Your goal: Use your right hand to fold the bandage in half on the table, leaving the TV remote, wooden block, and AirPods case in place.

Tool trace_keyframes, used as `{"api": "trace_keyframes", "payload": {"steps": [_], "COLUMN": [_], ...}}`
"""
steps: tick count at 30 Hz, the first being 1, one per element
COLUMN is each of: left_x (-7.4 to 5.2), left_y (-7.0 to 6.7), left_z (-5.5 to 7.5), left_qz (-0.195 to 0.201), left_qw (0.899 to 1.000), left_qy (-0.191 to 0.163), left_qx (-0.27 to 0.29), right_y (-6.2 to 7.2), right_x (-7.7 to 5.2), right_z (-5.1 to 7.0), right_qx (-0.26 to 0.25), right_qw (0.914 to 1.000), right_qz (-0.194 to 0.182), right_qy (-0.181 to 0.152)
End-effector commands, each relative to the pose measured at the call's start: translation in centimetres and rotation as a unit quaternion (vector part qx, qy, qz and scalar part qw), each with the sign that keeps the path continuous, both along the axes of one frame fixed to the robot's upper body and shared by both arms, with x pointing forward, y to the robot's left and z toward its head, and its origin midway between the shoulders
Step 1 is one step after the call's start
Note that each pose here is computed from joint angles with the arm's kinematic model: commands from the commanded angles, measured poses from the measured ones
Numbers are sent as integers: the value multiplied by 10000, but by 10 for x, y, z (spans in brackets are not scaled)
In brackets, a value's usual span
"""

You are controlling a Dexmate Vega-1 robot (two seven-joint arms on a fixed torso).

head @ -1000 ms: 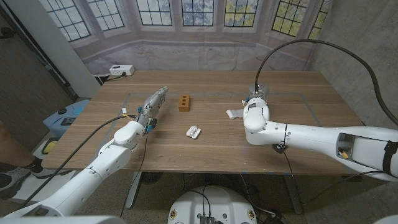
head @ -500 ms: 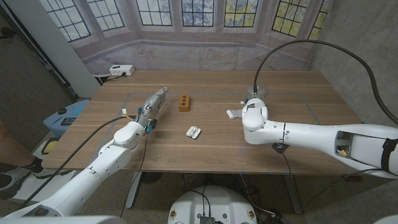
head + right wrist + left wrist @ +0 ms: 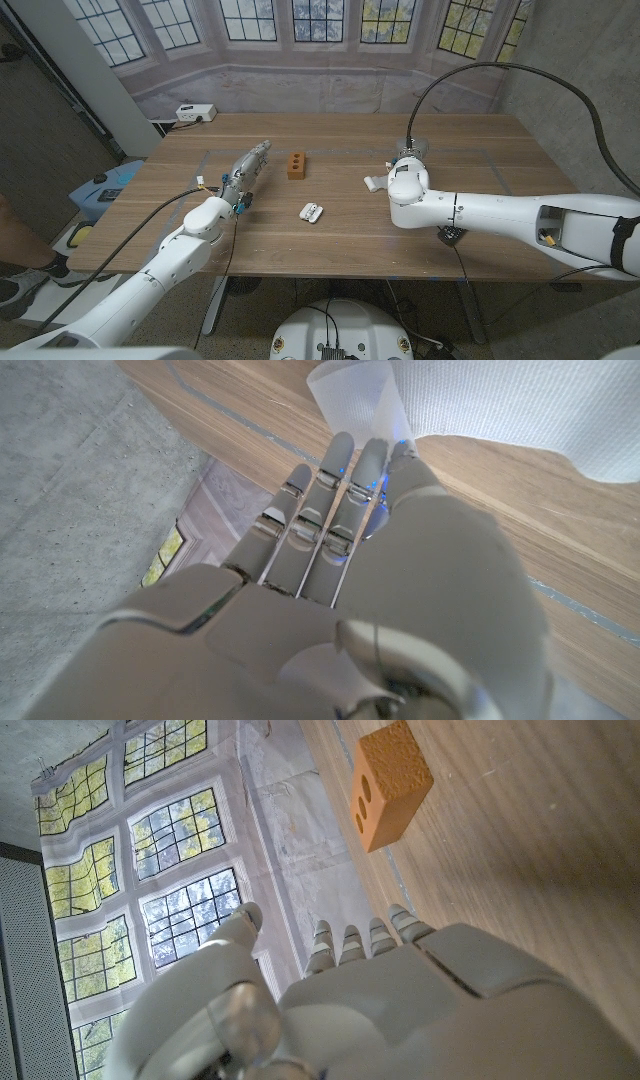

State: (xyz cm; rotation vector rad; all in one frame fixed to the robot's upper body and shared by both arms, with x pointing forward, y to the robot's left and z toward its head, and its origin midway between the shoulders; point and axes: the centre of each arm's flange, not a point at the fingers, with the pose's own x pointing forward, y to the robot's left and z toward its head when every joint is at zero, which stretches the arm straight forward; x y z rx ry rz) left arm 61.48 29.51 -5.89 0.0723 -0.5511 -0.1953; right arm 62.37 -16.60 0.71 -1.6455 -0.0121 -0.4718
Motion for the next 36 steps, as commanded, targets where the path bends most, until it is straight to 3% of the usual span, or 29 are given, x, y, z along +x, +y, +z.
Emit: {"api": "trace_keyframes", "payload": {"steps": [1, 11, 36], "left_x": [-2, -1, 3], "left_y": [-3, -6, -7], "left_z": [-1, 0, 0], "left_qz": [-12, -46, -130], "left_qw": [10000, 10000, 9999], "left_qy": [-5, -23, -66], "left_qx": [-9, 19, -8], "right_y": [2, 5, 15], "right_x": [4, 5, 3], "right_z": [-2, -3, 6], "right_qx": [164, 232, 258], "right_qw": [9998, 9996, 9992], "right_qz": [31, 61, 110], "right_qy": [110, 146, 280]}}
